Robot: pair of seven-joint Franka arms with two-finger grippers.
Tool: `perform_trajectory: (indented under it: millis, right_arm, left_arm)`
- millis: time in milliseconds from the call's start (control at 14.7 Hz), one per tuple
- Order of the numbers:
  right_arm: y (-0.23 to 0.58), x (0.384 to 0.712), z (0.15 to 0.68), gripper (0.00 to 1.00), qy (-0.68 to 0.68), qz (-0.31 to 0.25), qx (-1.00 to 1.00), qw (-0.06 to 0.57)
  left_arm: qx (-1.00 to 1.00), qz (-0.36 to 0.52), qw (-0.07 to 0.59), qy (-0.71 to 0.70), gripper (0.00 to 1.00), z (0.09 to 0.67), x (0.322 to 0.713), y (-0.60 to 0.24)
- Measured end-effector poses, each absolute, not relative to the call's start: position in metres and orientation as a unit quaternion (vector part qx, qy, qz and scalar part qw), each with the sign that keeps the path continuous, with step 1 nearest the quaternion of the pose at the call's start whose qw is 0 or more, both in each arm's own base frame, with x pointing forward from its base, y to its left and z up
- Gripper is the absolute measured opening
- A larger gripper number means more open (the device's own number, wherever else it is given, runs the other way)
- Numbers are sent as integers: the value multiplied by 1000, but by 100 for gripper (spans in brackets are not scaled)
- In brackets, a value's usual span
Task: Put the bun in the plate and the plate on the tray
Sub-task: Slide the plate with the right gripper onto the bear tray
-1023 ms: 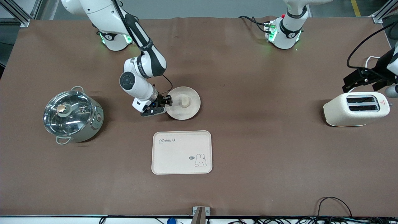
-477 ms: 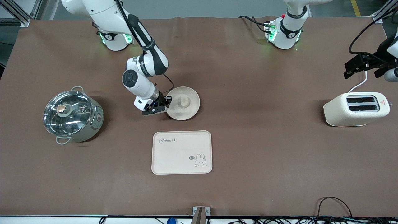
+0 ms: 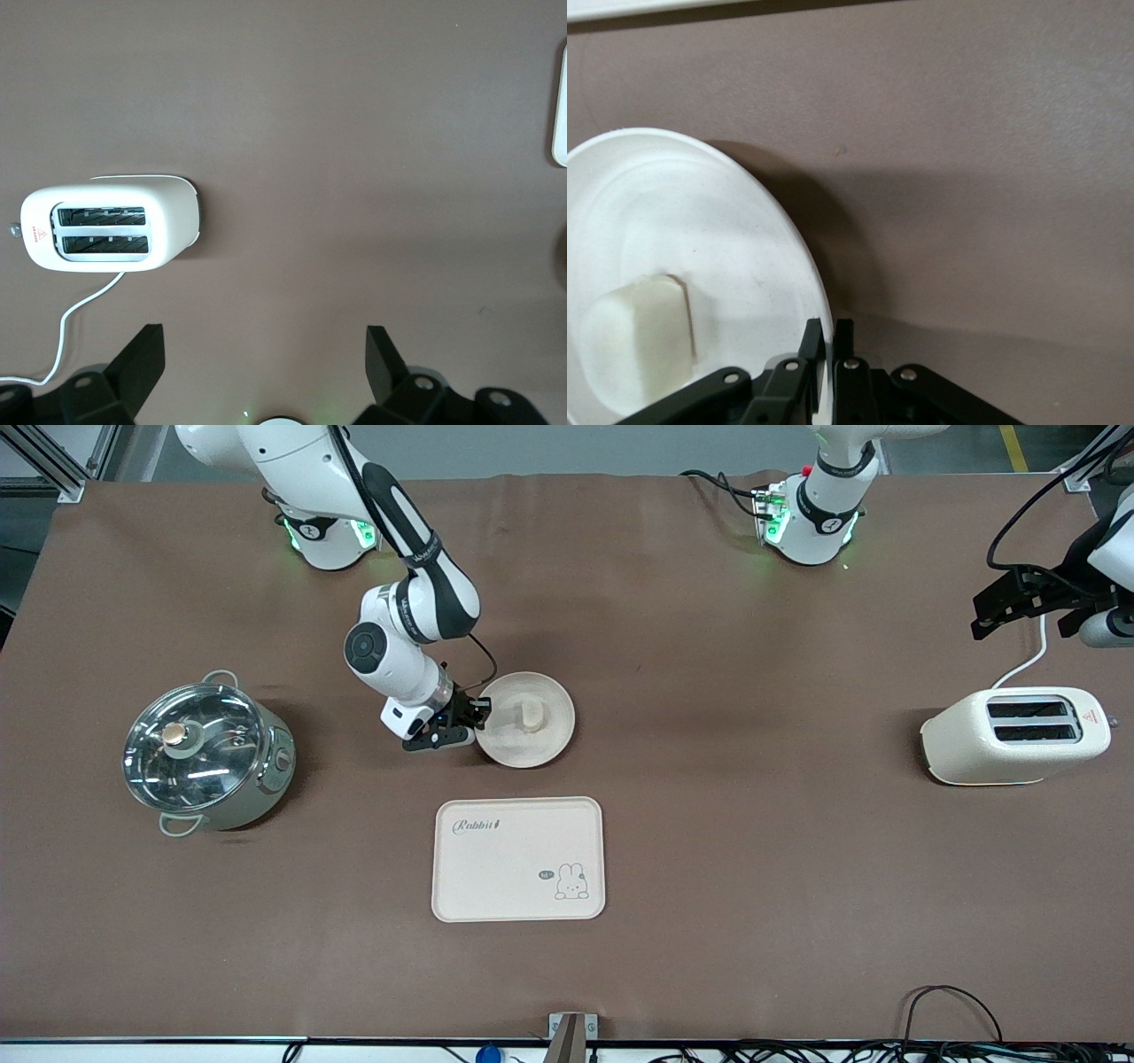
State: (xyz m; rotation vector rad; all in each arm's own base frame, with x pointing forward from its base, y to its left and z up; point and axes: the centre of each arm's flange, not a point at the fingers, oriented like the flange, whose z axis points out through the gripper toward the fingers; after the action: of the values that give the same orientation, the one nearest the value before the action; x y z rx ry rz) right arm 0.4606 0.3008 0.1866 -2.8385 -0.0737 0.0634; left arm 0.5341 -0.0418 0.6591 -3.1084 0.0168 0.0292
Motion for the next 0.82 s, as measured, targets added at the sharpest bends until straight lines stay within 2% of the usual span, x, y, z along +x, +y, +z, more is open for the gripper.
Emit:
perform_trajectory:
  millis: [409, 818]
  right_arm:
    - [317, 489, 218, 6, 24, 18, -977, 209]
    - [274, 567, 254, 6, 80, -32, -967, 242]
  left_arm:
    - [-1000, 9, 16, 8, 100, 659, 534, -45]
    - [-1000, 8, 16, 13, 100, 660, 533, -50]
